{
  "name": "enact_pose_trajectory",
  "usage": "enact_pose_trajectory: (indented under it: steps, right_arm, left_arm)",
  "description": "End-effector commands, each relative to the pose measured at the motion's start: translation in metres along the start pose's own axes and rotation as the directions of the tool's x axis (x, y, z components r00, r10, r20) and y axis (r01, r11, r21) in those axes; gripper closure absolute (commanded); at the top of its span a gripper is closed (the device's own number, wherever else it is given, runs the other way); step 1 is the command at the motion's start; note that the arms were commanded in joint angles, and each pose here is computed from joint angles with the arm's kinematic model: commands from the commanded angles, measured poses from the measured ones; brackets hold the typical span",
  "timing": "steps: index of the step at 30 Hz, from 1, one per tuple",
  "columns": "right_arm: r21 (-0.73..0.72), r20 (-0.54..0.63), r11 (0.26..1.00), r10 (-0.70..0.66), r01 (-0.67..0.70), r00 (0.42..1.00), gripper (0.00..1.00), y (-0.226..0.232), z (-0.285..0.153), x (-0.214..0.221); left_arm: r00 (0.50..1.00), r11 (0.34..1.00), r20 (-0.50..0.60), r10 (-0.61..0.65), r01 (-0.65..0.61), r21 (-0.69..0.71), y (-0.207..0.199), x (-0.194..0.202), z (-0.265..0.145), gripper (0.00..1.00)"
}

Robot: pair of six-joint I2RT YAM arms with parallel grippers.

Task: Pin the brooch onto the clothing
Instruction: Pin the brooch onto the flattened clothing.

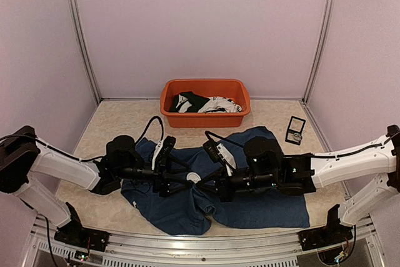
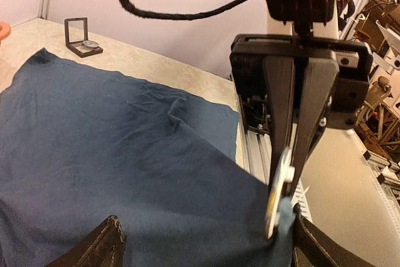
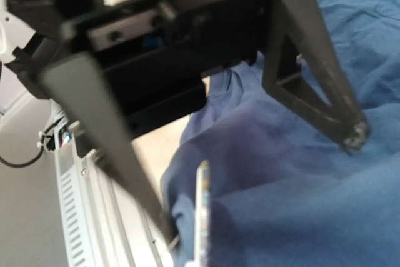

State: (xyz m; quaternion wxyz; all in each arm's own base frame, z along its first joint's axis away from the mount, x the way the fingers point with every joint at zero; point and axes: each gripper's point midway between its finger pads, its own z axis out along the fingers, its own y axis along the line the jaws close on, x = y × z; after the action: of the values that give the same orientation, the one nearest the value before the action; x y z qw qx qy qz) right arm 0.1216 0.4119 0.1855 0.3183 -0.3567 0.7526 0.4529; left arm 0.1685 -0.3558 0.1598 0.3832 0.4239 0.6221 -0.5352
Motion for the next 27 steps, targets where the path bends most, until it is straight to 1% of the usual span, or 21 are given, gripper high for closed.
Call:
enact_pose_trajectory:
  steps: [1,2,4,8,11,16,23,27]
  right_arm:
    - [-0.002,-0.037,0.999,0.048,-0.048,0.998,1.00,0.000,0.010,0.002]
    - [-0.001,-0.043,0.999,0.051,-0.051,0.998,1.00,-0.001,0.012,0.003]
    - [-0.014,-0.055,0.999,0.052,-0.052,0.997,1.00,0.001,0.014,0.006]
    - [-0.024,-0.071,0.998,0.052,-0.054,0.996,1.00,0.002,0.017,0.008]
    - [-0.021,-0.077,0.998,0.053,-0.055,0.996,1.00,0.001,0.016,0.008]
    - [-0.037,-0.070,0.998,0.055,-0.058,0.996,1.00,0.002,0.013,0.003]
    - [-0.062,-0.081,0.997,0.050,-0.055,0.995,1.00,0.005,0.019,-0.001]
    - [-0.072,-0.086,0.996,0.051,-0.057,0.995,1.00,0.006,0.022,-0.002]
  left_arm:
    - [0.996,0.990,-0.073,0.049,-0.058,-0.130,0.014,0.007,0.001,0.08]
    - [0.997,0.990,-0.062,0.053,-0.060,-0.124,0.012,0.009,-0.001,0.05]
    - [0.997,0.991,-0.053,0.050,-0.056,-0.120,0.012,0.014,-0.005,0.03]
    - [0.997,0.993,-0.059,0.059,-0.065,-0.098,0.008,0.018,-0.007,0.03]
    - [0.996,0.997,-0.058,0.062,-0.065,-0.050,0.002,0.019,-0.009,0.02]
    - [0.998,0.997,-0.038,0.059,-0.060,-0.043,0.002,0.017,-0.015,0.02]
    - [0.999,0.999,-0.010,0.043,-0.043,0.010,-0.004,0.011,-0.011,0.02]
    - [0.999,0.999,-0.003,0.042,-0.041,0.030,-0.007,0.009,-0.012,0.04]
